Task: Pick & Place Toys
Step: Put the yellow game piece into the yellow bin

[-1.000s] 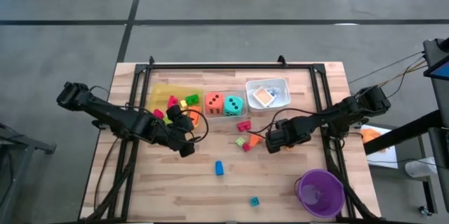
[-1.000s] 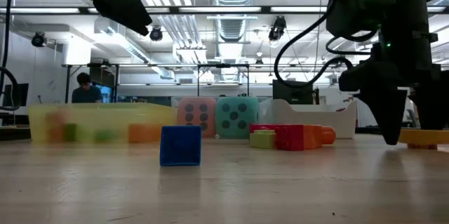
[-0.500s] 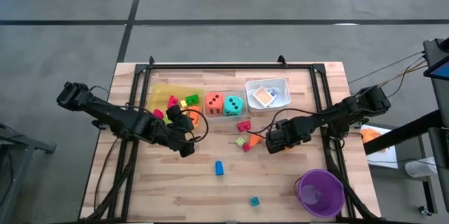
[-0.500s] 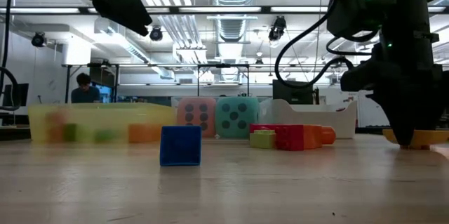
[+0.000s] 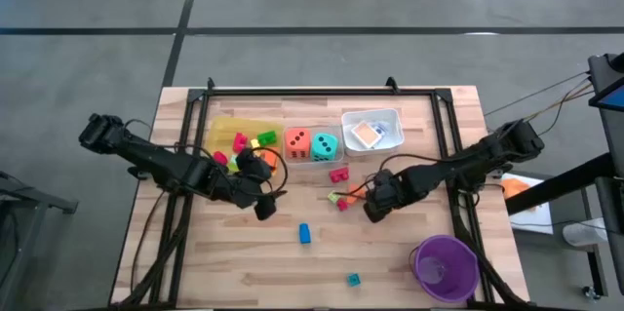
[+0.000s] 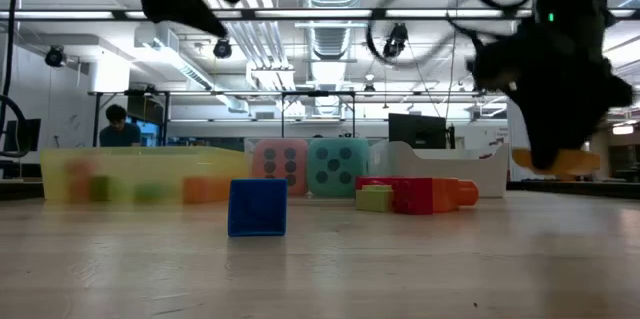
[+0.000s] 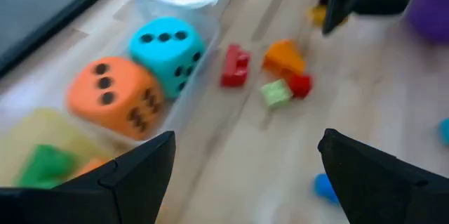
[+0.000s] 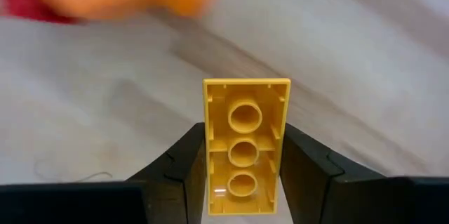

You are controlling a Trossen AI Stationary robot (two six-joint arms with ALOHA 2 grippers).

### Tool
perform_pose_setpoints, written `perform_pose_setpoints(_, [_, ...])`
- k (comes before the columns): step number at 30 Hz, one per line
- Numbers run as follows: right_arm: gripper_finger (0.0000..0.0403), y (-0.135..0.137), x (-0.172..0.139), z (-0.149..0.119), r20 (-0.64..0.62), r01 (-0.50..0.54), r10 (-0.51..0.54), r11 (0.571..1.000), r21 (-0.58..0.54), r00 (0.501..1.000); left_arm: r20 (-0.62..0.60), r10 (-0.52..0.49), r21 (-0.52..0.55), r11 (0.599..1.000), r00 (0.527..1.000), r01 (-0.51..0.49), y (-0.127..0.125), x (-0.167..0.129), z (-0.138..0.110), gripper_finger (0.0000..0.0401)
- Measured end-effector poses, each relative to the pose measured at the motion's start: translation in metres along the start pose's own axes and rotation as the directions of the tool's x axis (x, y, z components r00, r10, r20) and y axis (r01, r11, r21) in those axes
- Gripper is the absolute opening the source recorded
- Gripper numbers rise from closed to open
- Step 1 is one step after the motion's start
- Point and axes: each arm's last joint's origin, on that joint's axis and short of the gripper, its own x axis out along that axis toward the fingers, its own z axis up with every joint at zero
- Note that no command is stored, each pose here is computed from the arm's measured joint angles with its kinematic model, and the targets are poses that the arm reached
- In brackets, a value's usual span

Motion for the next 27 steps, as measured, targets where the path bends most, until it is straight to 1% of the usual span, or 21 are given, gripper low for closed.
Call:
perform_pose_setpoints(2, [0.0130,0.010,-0.010,-0.002,0.056,-0.030,0.036,0.994,-0.105,0.998,0.033,-0.063,-0.035,0.997,0.997,0.064,-0.005,0.000,0.002,0.0349])
perform_pose_setpoints(4, [0.0130,0.020,-0.021,-0.005,0.121,-0.047,0.073,0.978,-0.202,0.990,0.072,-0.170,-0.048,0.984,0.983,0.173,-0.013,0.002,0.002,0.0349])
perform_pose_setpoints(5, [0.0130,0.026,-0.028,-0.007,0.156,-0.053,0.094,0.967,-0.248,0.983,0.090,-0.236,-0.043,0.970,0.967,0.241,-0.017,0.003,0.001,0.0349])
perform_pose_setpoints(6, [0.0130,0.031,-0.034,-0.009,0.196,-0.052,0.114,0.954,-0.295,0.974,0.114,-0.308,-0.034,0.949,0.945,0.313,-0.021,0.004,0.002,0.0349])
perform_pose_setpoints(8, [0.0130,0.040,-0.047,-0.012,0.280,-0.040,0.152,0.928,-0.369,0.948,0.173,-0.436,-0.033,0.894,0.883,0.447,-0.026,0.005,0.003,0.0349])
perform_pose_setpoints(9, [0.0130,0.044,-0.054,-0.014,0.319,-0.035,0.173,0.917,-0.397,0.932,0.195,-0.482,-0.048,0.865,0.854,0.500,-0.028,0.005,0.002,0.0349])
perform_pose_setpoints(11, [0.0130,0.052,-0.068,-0.015,0.392,-0.016,0.212,0.894,-0.447,0.895,0.234,-0.524,-0.118,0.821,0.819,0.559,-0.028,0.007,0.000,0.0349])
perform_pose_setpoints(14, [0.0130,0.066,-0.088,-0.014,0.471,0.021,0.254,0.863,-0.504,0.845,0.282,-0.530,-0.275,0.754,0.800,0.597,-0.027,0.009,-0.002,0.0349])
perform_pose_setpoints(16, [0.0130,0.077,-0.096,-0.012,0.497,0.058,0.268,0.835,-0.547,0.825,0.289,-0.519,-0.362,0.719,0.804,0.594,-0.026,0.010,-0.001,0.0349])
perform_pose_setpoints(18, [0.0130,0.090,-0.103,-0.010,0.524,0.105,0.278,0.802,-0.588,0.805,0.294,-0.513,-0.419,0.689,0.806,0.591,-0.026,0.010,0.000,0.0349])
perform_pose_setpoints(21, [0.0130,0.109,-0.106,-0.007,0.577,0.227,0.237,0.753,-0.617,0.782,0.304,-0.516,-0.485,0.639,0.801,0.596,-0.026,0.009,0.002,0.0349])
perform_pose_setpoints(24, [0.0130,0.128,-0.106,-0.005,0.599,0.324,0.191,0.694,-0.643,0.778,0.294,-0.511,-0.540,0.609,0.808,0.581,-0.025,0.010,0.001,0.0349])
perform_pose_setpoints(26, [0.0130,0.140,-0.105,-0.004,0.597,0.364,0.174,0.651,-0.666,0.783,0.287,-0.498,-0.570,0.598,0.819,0.563,-0.023,0.012,0.001,0.0349])
perform_pose_setpoints(27, [0.0130,0.146,-0.103,-0.005,0.597,0.384,0.165,0.626,-0.678,0.785,0.279,-0.488,-0.581,0.600,0.827,0.550,-0.022,0.013,0.001,0.0349])
